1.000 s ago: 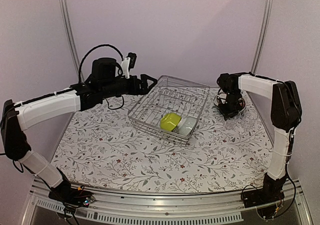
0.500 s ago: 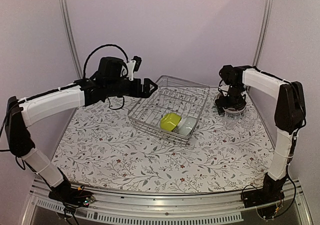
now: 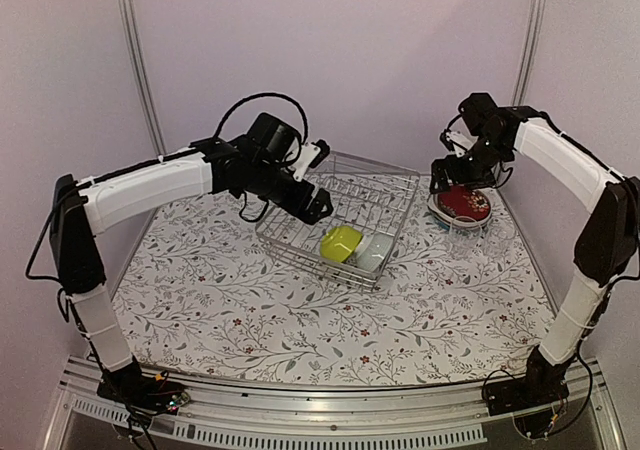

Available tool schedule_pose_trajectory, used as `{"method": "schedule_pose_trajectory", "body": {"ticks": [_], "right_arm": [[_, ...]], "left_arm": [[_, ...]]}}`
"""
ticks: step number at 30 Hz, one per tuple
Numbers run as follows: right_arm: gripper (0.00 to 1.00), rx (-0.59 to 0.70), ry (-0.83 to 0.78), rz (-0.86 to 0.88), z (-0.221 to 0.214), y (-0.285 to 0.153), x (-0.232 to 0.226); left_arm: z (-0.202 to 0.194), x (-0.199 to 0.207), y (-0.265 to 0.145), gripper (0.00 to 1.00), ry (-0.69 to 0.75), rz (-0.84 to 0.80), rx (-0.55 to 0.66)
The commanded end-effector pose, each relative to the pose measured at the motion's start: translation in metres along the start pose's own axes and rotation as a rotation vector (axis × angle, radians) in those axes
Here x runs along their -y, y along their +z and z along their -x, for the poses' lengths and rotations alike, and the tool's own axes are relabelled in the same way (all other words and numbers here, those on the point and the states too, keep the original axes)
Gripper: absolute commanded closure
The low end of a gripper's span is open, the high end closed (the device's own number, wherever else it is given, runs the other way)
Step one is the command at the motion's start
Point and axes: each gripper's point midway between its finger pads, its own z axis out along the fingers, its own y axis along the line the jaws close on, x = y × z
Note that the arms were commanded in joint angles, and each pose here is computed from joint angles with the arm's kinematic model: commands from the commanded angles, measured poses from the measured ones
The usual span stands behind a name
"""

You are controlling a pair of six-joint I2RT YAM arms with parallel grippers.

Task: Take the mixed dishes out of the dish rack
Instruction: Grab the bowl from the dish rack.

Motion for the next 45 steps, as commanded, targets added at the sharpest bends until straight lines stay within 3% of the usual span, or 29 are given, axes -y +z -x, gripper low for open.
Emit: {"method": "schedule_pose_trajectory", "body": {"ticks": [1,18,34,45], "right_arm": [[0.01,0.09,0.025,0.121,0.011,-0.028,-0.019],[0.01,0.133,0.034,0.127,0.005,-0.038,-0.018],[0.01,0.134,0.047,0.133,0.004,-0.034,-0.016],[0.01,0.129,0.051,0.138,0.004,-0.032,-0.015]], "left_arm": [[-0.02,0.023,0.015,0.0,0.097,-0.049,-0.131],[-0.048,0.059,0.083,0.05,0.214,-0.012,-0.306],[-0.074,0.049,0.113,0.06,0.217,0.048,-0.399],[-0.077,0.037,0.122,0.16,0.222,0.109,-0.412]]}}
